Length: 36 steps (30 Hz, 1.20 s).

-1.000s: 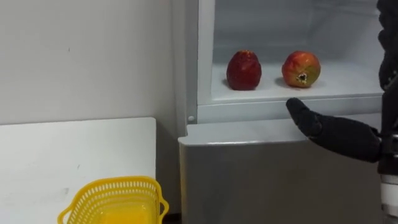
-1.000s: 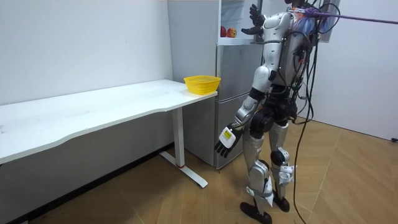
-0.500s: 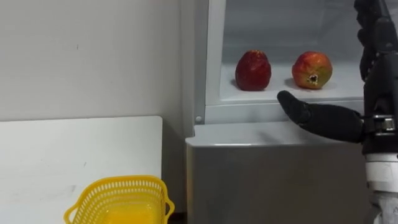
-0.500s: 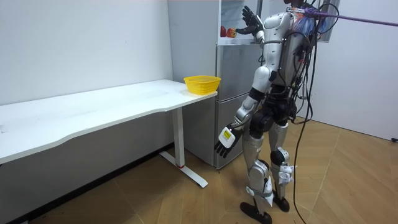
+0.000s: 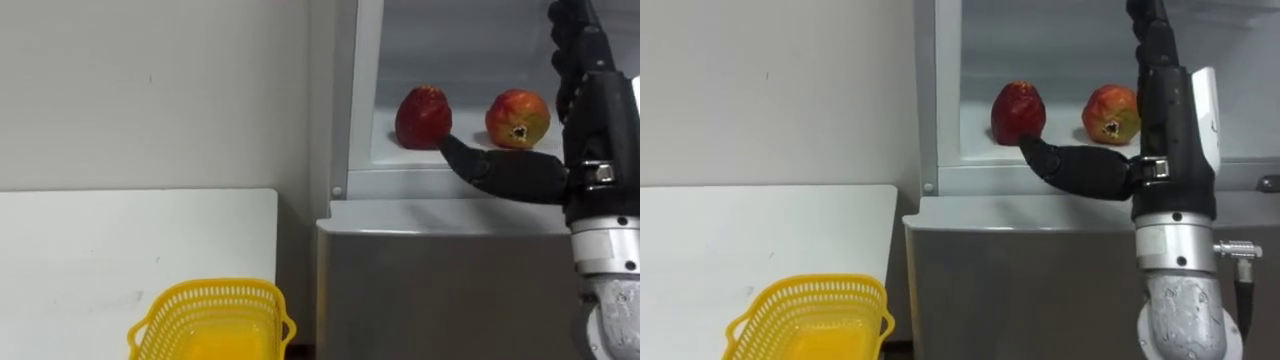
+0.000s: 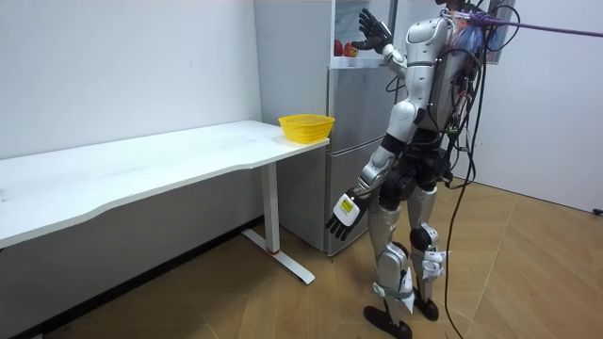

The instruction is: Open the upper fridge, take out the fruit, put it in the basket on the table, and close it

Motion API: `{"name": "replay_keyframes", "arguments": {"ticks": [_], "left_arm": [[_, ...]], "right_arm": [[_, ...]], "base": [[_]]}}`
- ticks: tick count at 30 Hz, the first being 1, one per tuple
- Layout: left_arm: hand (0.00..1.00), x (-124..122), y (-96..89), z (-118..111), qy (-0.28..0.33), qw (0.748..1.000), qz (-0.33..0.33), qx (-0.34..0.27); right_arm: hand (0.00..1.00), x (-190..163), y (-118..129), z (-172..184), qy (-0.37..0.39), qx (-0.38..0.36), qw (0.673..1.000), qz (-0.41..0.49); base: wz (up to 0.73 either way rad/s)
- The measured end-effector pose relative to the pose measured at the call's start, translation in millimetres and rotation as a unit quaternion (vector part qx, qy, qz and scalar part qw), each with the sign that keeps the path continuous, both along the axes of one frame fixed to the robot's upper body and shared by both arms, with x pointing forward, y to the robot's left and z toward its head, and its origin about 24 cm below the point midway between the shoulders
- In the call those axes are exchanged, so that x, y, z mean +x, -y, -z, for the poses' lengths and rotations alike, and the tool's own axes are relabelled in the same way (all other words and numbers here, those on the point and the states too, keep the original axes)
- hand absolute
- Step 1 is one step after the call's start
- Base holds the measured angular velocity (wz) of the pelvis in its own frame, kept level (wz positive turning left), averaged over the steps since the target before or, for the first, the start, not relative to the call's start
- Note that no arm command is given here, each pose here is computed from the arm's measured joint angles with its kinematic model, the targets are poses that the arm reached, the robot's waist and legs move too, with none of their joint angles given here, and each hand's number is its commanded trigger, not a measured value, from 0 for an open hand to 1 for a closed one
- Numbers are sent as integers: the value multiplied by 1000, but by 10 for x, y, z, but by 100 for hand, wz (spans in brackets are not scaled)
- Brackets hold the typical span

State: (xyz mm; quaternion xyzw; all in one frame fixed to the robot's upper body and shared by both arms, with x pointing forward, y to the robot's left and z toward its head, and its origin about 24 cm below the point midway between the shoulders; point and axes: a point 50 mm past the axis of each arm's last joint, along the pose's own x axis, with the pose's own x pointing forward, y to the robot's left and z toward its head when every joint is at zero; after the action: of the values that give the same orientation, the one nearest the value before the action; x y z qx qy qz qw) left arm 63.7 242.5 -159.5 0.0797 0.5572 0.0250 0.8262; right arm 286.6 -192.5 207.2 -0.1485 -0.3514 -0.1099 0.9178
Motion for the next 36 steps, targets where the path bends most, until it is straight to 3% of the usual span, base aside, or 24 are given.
{"name": "replay_keyframes", "arguments": {"ticks": [20,36], "left_arm": [[0,1,-34,-9,-5,1000,5,2],[0,-35,-89,-9,-27,1000,4,7]], "right_arm": [[0,101,-155,-103,8,-23,999,-26],[0,194,-94,-13,-33,-44,998,-23]], "base": [[2],[3]]}}
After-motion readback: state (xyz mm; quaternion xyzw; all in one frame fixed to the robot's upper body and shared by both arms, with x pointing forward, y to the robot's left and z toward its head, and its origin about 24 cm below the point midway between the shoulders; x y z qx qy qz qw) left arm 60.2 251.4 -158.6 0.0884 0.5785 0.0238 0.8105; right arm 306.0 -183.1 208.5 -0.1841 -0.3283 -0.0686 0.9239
